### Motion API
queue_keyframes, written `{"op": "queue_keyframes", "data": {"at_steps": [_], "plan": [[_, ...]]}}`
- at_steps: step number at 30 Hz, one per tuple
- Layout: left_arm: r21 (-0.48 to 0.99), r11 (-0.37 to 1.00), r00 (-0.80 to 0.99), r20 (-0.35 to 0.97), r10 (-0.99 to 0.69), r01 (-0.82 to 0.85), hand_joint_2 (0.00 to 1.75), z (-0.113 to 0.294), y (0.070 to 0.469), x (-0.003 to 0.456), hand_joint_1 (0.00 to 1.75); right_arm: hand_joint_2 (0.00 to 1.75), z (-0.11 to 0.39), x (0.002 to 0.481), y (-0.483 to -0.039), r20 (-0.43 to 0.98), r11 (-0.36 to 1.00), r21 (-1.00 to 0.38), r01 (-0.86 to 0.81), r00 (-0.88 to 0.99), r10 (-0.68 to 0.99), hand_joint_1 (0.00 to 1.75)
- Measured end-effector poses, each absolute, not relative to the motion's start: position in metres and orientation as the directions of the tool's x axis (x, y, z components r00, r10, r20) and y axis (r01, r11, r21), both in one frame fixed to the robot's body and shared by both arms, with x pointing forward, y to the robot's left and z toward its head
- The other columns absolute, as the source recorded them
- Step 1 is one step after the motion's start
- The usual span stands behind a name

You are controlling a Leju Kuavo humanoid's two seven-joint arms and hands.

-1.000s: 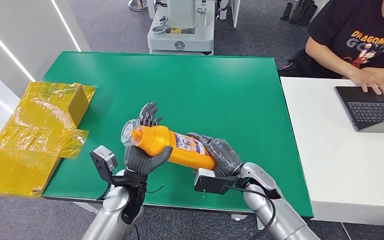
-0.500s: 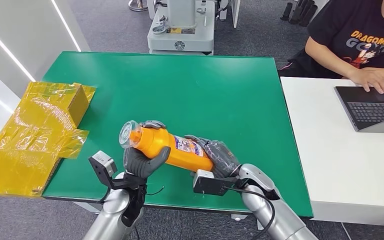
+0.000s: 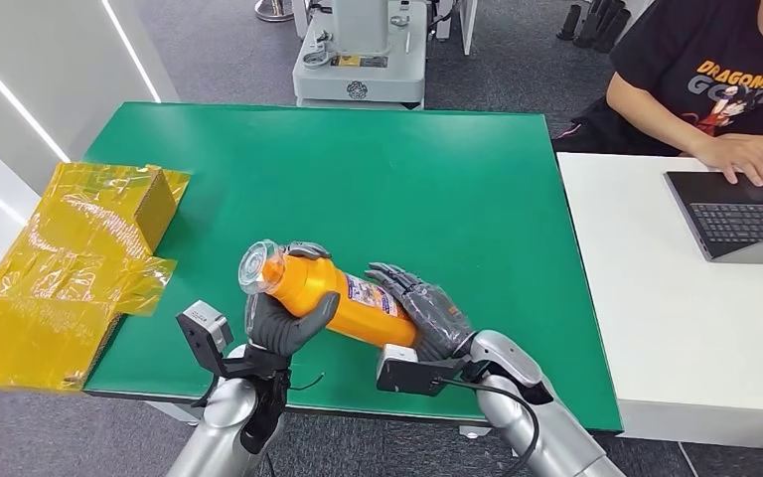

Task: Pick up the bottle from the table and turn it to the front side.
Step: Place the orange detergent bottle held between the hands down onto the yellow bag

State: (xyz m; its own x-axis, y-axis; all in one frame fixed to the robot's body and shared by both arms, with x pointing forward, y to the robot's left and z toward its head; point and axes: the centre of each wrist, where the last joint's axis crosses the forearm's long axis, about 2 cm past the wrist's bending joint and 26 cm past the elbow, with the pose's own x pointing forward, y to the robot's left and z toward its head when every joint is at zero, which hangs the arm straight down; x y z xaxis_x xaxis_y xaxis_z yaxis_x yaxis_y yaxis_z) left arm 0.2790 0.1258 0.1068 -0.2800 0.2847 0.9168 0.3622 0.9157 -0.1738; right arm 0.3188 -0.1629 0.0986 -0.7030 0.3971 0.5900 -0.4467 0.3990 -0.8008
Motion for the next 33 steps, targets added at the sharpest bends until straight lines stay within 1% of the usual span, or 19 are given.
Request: {"op": "queue_keyframes", "data": {"at_steps": [5, 9, 12, 14, 17, 21, 26, 29, 33], "plan": [[-0.168, 0.922, -0.289, 0.916, 0.277, 0.350, 1.75, 0.108, 0.128, 0.281, 1.75, 1.75, 0.100, 0.310, -0.160, 0.578, 0.457, -0.800, -0.389, -0.704, 0.413, 0.00], [-0.144, 0.934, -0.309, 0.918, 0.249, 0.327, 1.75, 0.108, 0.133, 0.283, 1.75, 1.75, 0.102, 0.300, -0.158, 0.576, 0.549, -0.775, -0.313, -0.707, 0.409, 0.00], [-0.105, 0.949, -0.344, 0.915, 0.209, 0.298, 1.75, 0.109, 0.141, 0.285, 1.75, 1.75, 0.105, 0.289, -0.153, 0.608, 0.670, -0.697, -0.255, -0.705, 0.365, 0.00], [-0.071, 0.956, -0.374, 0.910, 0.178, 0.283, 1.75, 0.113, 0.147, 0.289, 1.75, 1.75, 0.106, 0.281, -0.148, 0.625, 0.721, -0.652, -0.233, -0.704, 0.338, 0.00], [-0.009, 0.964, -0.416, 0.901, 0.123, 0.265, 1.75, 0.120, 0.157, 0.295, 1.75, 1.75, 0.106, 0.269, -0.142, 0.650, 0.774, -0.595, -0.218, -0.697, 0.303, 0.00], [0.096, 0.966, -0.455, 0.890, 0.024, 0.240, 1.75, 0.130, 0.175, 0.303, 1.75, 1.75, 0.105, 0.252, -0.134, 0.729, 0.855, -0.460, -0.239, -0.652, 0.210, 0.00], [0.148, 0.967, -0.480, 0.877, -0.031, 0.207, 1.75, 0.137, 0.189, 0.308, 1.75, 1.75, 0.106, 0.243, -0.129, 0.782, 0.891, -0.367, -0.267, -0.607, 0.140, 0.00], [0.232, 0.963, -0.493, 0.859, -0.138, 0.136, 1.75, 0.137, 0.204, 0.311, 1.75, 1.75, 0.104, 0.237, -0.125, 0.845, 0.923, -0.258, -0.286, -0.530, 0.072, 0.00], [0.403, 0.915, -0.508, 0.783, -0.358, -0.023, 1.75, 0.140, 0.244, 0.321, 1.75, 1.75, 0.100, 0.229, -0.125, 0.868, 0.941, -0.207, -0.267, -0.494, 0.051, 0.00]]}}
